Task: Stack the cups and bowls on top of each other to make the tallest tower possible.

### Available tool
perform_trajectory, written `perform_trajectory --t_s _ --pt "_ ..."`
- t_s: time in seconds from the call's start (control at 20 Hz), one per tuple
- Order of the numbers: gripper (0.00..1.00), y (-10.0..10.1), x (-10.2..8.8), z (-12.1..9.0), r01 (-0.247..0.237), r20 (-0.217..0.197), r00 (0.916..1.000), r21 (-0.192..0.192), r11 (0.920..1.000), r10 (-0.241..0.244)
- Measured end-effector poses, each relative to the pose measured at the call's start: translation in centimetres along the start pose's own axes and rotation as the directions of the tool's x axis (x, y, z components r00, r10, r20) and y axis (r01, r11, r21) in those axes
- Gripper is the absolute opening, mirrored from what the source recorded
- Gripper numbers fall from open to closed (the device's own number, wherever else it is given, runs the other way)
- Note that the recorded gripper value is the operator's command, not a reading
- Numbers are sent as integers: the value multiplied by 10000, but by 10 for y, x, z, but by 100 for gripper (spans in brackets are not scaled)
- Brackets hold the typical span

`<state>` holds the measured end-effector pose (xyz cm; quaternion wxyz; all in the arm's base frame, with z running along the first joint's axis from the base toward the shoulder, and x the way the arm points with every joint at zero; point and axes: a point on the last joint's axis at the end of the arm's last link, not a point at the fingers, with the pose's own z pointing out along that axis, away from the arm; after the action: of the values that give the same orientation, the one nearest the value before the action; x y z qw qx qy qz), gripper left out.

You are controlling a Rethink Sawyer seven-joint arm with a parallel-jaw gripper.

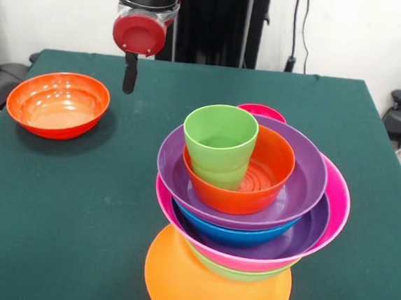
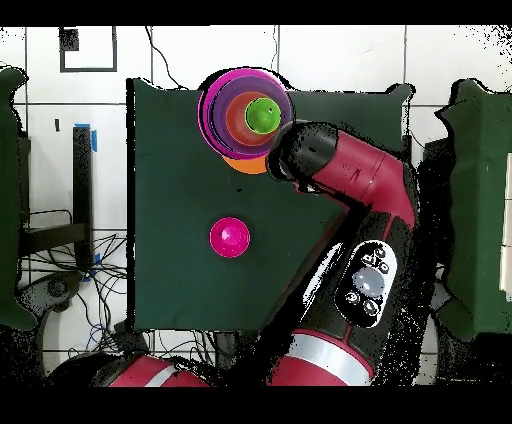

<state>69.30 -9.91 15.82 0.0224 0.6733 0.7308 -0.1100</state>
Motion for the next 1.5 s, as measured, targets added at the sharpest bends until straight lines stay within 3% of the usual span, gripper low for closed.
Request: perform_trajectory --t_s 0.25,0.75,1.1,1.5 --pt "100 -21 8 20 -72 -170 9998 323 9995 77" --pt "100 -43 24 42 -85 -260 9996 378 9993 95" --pt "100 -51 47 57 129 -359 9993 296 9995 -118" --pt "100 -60 84 63 351 -653 9974 479 9982 -319"
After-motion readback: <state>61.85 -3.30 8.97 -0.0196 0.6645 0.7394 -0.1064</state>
